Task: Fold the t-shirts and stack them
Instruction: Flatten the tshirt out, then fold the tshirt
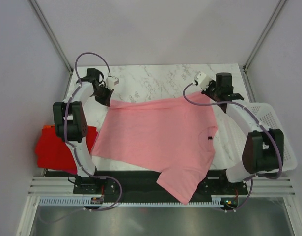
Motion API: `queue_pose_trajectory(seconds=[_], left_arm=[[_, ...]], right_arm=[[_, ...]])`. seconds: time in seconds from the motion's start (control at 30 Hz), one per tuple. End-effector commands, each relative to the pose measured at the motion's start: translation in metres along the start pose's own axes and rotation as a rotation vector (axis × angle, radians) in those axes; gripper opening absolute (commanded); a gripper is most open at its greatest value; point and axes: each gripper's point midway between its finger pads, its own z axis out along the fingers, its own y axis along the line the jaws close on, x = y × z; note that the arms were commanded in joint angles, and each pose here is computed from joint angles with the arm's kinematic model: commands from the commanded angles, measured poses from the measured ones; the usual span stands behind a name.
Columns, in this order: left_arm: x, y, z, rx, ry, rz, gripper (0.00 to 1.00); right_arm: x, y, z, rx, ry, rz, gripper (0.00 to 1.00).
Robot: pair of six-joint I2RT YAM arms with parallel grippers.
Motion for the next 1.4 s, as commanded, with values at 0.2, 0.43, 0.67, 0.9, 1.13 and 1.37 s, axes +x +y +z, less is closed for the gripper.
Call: queue_pose_trajectory(seconds=[0.2,0.43,0.67,0.9,1.13,1.37], left_arm=[[-0.057,0.057,0.019,-0.012,-0.105,-0.05,0.02],[-0.092,0.071,0.024,-0.006,-0.167,-0.103,0.02],[-0.114,0.083,0.045,-0.068,-0.168,-0.051,0.02],[-0.152,0.09,0.04,-0.152,-0.241,-0.026,0.02],[-0.165,0.08,0.009,-0.152,-0.288,-0.006,0.02],[-0.168,0.075,-0.017,-0.152,-0.315,-0.001,0.02]], right_arm=[[-0.02,-0.049,0.098,0.103,0.057,0.122,0.0],[-0.025,-0.068,0.168,0.169,0.079,0.199,0.0],[-0.046,-0.1,0.22,0.254,0.017,0.204,0.0],[-0.058,-0.119,0.226,0.307,-0.011,0.191,0.0],[-0.053,-0.114,0.17,0.269,0.02,0.188,0.0],[-0.048,-0.102,0.12,0.241,0.029,0.203,0.0]])
